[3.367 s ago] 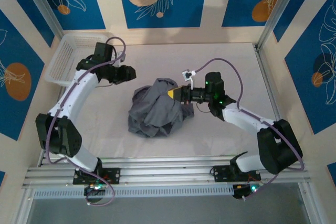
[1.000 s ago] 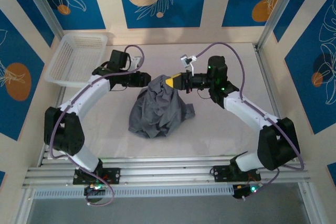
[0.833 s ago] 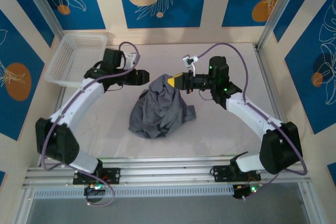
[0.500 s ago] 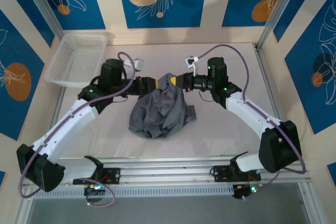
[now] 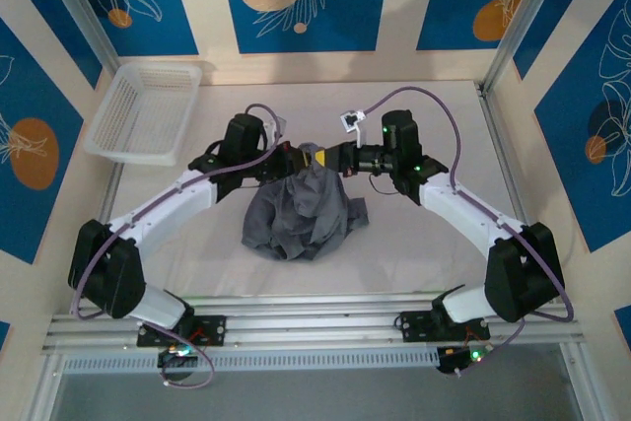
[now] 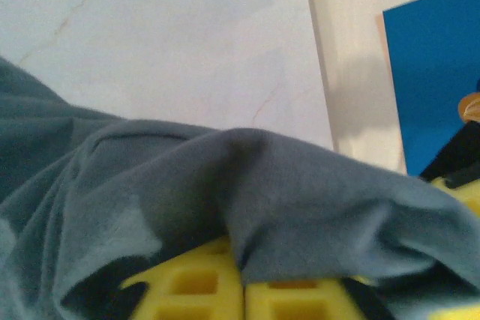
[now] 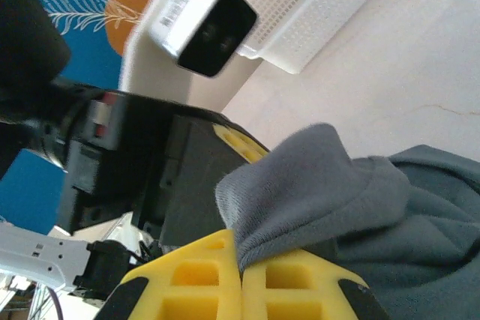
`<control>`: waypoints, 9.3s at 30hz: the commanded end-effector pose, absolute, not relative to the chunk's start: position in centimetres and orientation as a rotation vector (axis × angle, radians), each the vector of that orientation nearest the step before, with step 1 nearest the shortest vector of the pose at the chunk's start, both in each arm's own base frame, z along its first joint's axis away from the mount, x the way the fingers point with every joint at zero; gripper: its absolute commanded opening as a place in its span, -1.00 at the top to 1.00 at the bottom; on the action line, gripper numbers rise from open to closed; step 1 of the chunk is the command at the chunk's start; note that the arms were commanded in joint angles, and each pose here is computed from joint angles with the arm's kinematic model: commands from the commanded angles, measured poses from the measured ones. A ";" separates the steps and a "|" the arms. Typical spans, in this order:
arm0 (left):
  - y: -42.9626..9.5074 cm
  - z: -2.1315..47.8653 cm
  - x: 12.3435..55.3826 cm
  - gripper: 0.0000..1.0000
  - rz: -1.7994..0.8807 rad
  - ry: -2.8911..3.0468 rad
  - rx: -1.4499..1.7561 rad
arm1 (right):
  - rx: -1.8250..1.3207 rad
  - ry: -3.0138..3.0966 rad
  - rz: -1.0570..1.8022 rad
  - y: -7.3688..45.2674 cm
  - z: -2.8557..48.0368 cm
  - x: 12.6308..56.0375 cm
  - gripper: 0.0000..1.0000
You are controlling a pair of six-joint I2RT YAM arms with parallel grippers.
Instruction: Fold the inside-out t-shirt
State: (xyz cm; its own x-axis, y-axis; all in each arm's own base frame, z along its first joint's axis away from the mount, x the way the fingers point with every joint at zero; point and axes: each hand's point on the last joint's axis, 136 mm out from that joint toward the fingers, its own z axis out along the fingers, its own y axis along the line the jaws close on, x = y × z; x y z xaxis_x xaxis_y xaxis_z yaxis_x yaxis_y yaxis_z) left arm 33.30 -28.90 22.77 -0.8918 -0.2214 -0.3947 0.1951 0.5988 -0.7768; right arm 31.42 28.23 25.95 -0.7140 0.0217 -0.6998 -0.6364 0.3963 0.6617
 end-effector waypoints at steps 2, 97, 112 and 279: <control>-28.5 29.2 34.0 1.00 -1.363 2.247 -0.035 | -0.363 2.162 1.242 25.2 22.6 33.1 1.00; -27.1 28.5 30.9 1.00 -1.406 2.245 0.293 | -0.916 1.830 1.014 31.0 23.0 30.7 0.21; -21.0 20.8 36.8 0.99 -1.112 2.387 0.098 | -0.813 1.738 1.578 28.2 32.1 25.2 1.00; -28.1 23.9 34.7 -0.13 -1.598 2.328 0.308 | -0.447 2.055 1.437 22.2 27.4 29.3 1.00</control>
